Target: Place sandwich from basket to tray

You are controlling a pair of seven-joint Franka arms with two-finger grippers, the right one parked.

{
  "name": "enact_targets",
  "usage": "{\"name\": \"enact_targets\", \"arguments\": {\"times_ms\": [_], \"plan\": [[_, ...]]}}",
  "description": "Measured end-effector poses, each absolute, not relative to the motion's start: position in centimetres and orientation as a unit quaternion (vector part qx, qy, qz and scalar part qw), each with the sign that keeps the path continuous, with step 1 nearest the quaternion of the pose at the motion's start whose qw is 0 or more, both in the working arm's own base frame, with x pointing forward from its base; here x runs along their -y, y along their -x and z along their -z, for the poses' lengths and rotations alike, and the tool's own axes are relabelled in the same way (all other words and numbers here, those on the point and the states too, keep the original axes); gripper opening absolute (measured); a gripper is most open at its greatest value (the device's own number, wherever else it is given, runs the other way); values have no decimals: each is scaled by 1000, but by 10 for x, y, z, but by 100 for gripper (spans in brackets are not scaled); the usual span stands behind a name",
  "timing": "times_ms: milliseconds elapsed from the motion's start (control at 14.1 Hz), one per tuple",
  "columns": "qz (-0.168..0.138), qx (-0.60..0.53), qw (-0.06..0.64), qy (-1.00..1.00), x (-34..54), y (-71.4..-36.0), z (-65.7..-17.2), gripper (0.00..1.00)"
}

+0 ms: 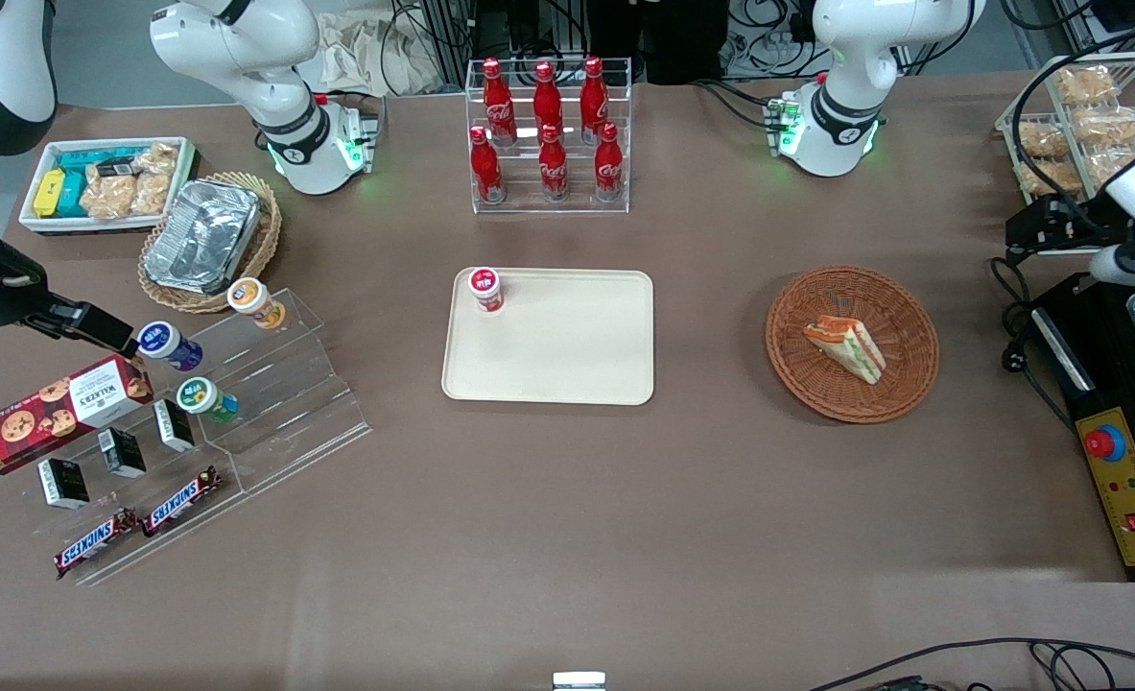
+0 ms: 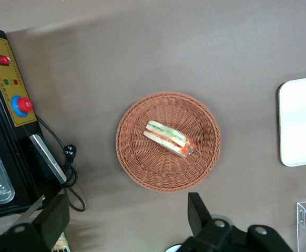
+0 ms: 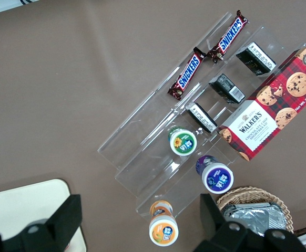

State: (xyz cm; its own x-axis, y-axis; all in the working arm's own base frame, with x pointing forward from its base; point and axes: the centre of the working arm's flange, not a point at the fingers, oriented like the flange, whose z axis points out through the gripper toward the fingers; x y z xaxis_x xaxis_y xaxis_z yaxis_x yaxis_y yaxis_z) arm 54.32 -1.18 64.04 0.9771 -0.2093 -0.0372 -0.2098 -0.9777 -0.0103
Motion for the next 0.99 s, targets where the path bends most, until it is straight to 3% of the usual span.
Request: {"name": "enact_targets", "arguments": {"times_ms": [496, 709, 992], "plan": [[-25, -103, 4, 994, 10, -542, -638, 100], [-39, -85, -26, 995, -6, -534, -621, 100], [-32, -57, -25, 998, 3, -516, -583, 100]]}}
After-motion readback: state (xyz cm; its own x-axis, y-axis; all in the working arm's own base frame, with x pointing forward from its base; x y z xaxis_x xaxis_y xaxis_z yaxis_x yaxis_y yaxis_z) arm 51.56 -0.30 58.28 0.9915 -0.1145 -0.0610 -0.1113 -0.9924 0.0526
